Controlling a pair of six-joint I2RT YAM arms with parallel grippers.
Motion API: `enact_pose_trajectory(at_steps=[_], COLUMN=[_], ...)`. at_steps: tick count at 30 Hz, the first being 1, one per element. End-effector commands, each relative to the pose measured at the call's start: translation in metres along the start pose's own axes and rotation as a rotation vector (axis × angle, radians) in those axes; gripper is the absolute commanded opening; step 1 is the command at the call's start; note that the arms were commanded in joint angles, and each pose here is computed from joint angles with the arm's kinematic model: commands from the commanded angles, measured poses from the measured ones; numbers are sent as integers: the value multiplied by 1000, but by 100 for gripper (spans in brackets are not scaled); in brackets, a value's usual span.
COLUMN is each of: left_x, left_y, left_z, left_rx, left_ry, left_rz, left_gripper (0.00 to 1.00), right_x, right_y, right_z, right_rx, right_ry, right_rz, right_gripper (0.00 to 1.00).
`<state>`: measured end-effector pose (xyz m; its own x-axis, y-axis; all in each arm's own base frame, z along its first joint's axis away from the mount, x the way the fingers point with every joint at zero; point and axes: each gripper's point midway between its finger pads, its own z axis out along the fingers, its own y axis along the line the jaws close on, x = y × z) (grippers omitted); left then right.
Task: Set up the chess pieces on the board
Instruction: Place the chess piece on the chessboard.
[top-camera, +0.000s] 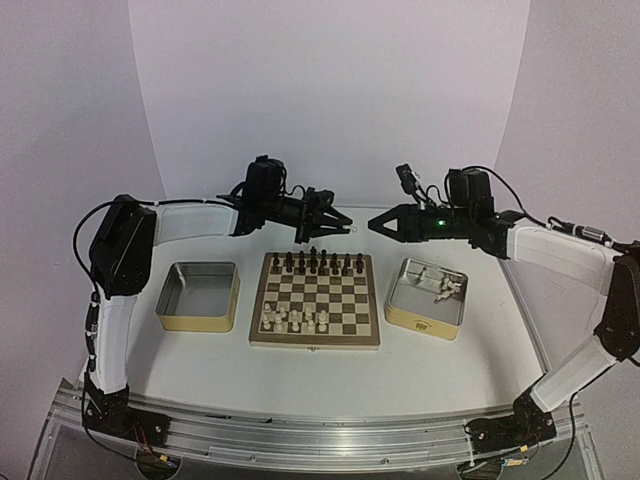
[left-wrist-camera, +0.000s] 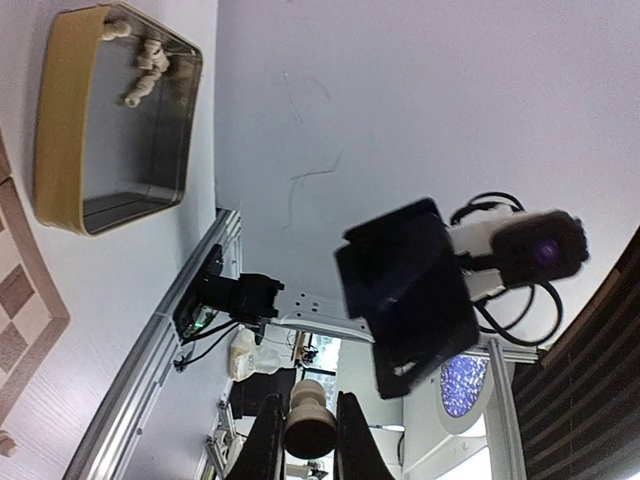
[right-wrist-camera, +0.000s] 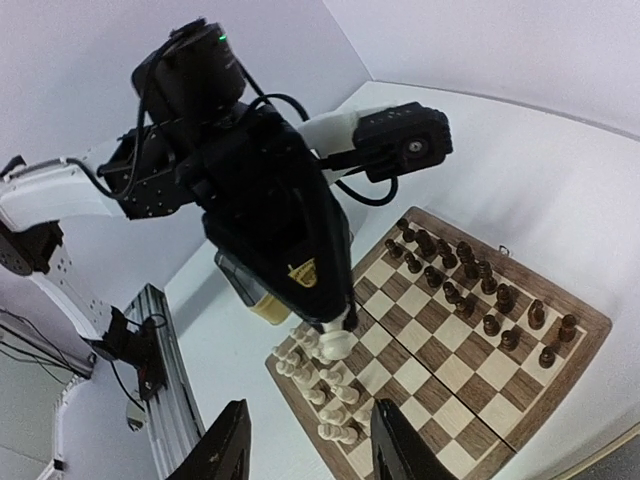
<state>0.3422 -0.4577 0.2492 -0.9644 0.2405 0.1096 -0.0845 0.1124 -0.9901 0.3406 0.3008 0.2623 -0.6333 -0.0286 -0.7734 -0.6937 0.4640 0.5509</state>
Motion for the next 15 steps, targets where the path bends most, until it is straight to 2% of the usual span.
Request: enact_pose_trajectory(at_steps=[1,15], left_x=[24,23], left_y=[-56,-64], left_z=[-8,-9], left_rx=[96,139], left_ry=[42,45], left_rz=[103,97], left_gripper=[0,0], right_x=[-28,-25], right_y=[13,17], right_z=[2,12], right_rx=[-97,-189], right_ry=[-119,-109], right_rz=[58,60], right_gripper=[40,37])
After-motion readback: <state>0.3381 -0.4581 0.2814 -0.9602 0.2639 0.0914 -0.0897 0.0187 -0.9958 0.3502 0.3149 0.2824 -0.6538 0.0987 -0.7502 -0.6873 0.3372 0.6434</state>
